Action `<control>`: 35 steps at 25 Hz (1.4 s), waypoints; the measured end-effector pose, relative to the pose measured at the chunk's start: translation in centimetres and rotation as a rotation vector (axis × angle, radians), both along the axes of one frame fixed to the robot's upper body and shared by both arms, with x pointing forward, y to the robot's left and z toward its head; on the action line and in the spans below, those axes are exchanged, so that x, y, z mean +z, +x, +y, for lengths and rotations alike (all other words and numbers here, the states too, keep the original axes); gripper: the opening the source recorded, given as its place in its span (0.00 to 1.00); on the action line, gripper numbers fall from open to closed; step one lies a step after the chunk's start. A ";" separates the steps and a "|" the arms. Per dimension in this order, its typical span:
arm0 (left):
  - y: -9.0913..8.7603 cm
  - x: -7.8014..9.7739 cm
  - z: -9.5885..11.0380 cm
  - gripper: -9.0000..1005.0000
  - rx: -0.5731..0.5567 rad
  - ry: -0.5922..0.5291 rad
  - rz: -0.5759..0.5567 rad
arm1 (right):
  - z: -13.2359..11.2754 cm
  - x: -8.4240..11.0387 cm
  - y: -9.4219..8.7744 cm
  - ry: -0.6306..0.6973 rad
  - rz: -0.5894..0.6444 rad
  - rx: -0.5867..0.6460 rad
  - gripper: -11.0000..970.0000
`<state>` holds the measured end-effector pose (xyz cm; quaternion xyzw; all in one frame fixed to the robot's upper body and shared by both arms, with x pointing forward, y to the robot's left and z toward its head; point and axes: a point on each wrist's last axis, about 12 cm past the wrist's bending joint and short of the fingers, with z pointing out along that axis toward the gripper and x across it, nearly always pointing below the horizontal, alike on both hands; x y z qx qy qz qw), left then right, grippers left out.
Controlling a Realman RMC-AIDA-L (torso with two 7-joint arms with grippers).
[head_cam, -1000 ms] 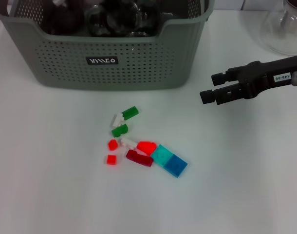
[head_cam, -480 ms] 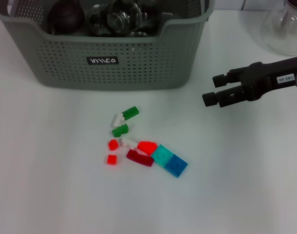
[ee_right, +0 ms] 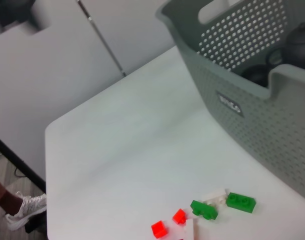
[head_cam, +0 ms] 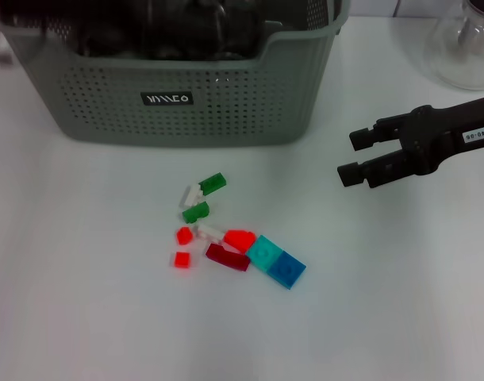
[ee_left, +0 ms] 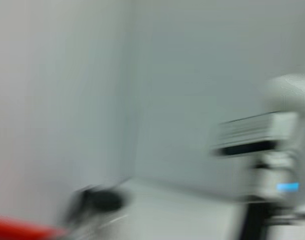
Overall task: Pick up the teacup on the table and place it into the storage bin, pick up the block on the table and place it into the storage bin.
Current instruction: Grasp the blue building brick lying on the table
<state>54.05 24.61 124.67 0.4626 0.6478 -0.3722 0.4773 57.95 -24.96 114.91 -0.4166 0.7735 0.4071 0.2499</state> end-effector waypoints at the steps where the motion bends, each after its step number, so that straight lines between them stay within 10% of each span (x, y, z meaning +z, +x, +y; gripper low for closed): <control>1: -0.4 -0.7 0.1 0.85 -0.030 -0.023 -0.004 | 0.0 0.0 0.0 0.000 -0.001 0.007 0.93; 8: -2.1 -7.6 0.2 0.85 -0.188 -0.106 0.075 | 0.5 0.3 -0.1 -0.020 0.007 0.064 0.92; 15: -2.7 -13.8 1.5 0.85 -0.109 -0.101 0.137 | 3.2 0.4 0.2 -0.137 0.043 0.178 0.92; 26: -3.6 -15.8 5.4 0.85 0.032 0.017 0.147 | 11.1 -0.4 -0.1 -0.433 0.089 0.364 0.92; 35: -3.5 -15.6 6.8 0.84 0.075 0.058 0.088 | 15.0 -0.9 0.0 -0.596 0.137 0.261 0.92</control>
